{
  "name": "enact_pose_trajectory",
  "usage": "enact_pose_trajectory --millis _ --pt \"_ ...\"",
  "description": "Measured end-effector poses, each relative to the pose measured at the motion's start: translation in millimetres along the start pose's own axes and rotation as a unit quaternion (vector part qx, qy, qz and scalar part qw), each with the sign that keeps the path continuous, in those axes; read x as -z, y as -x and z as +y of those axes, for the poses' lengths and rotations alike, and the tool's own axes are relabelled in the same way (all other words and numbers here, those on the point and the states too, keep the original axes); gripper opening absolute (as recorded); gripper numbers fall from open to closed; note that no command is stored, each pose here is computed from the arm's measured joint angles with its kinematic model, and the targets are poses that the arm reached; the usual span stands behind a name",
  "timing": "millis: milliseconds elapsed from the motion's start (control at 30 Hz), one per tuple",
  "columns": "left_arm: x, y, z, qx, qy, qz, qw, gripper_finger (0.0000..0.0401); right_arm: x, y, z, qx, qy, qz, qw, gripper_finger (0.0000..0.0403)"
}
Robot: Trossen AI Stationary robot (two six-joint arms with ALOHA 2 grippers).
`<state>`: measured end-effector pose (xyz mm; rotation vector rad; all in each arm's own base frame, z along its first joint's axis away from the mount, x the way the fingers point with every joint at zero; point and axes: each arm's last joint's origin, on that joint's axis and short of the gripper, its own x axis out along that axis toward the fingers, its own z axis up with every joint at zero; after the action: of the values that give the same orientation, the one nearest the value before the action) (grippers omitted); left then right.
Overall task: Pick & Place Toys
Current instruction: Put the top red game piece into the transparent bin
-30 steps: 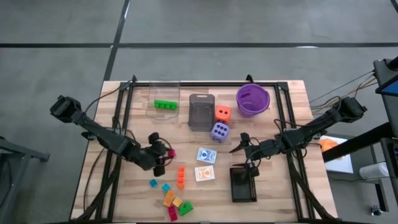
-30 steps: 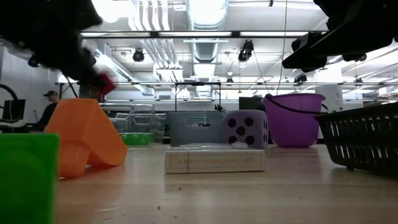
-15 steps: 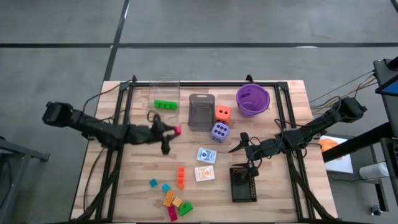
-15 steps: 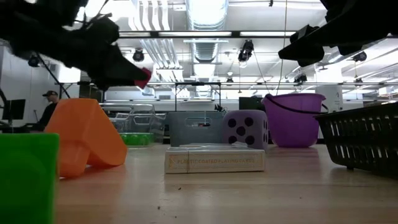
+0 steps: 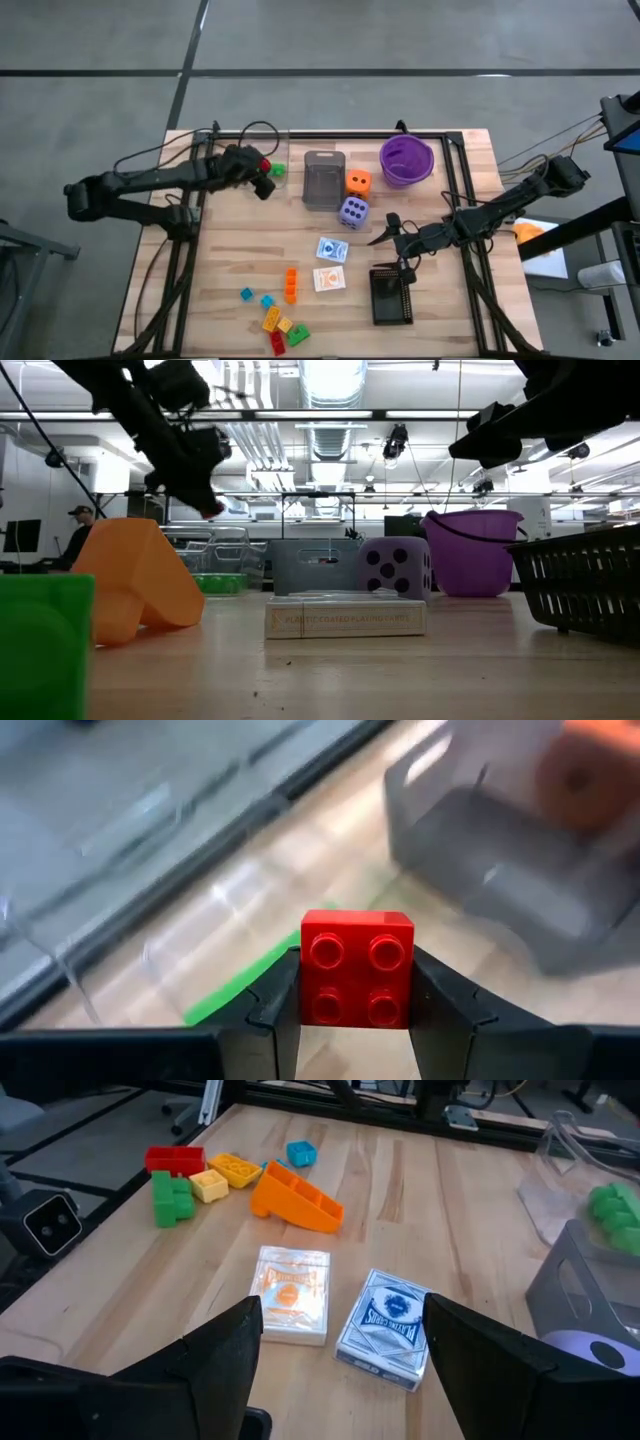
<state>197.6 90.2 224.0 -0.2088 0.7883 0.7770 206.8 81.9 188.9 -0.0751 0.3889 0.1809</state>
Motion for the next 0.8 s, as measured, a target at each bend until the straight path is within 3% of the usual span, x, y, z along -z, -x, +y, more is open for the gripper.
enact_pose_trajectory --millis 233,300,433,533,633,800 --pt "8 -22 12 0.031 0.002 0.081 0.996 0.0133 2 0 0 0.0 0.002 0.009 1.0 0.0275" --pt "8 -22 12 0.033 0.001 0.083 0.996 0.0168 2 0 0 0.0 0.002 0.011 1.0 0.0275" --pt "8 -23 12 0.033 0.002 0.083 0.996 0.0291 3 0 0 0.0 0.003 0.013 1.0 0.0275" --pt "8 -23 12 0.033 0.001 0.084 0.996 0.0358 3 0 0 0.0 0.003 0.013 1.0 0.0275" --pt "8 -23 12 0.032 0.001 0.084 0.996 0.0386 3 0 0 0.0 0.003 0.013 1.0 0.0275" --pt "9 -23 12 0.034 0.001 0.084 0.996 0.038 3 0 0 0.0 0.002 0.013 1.0 0.0275"
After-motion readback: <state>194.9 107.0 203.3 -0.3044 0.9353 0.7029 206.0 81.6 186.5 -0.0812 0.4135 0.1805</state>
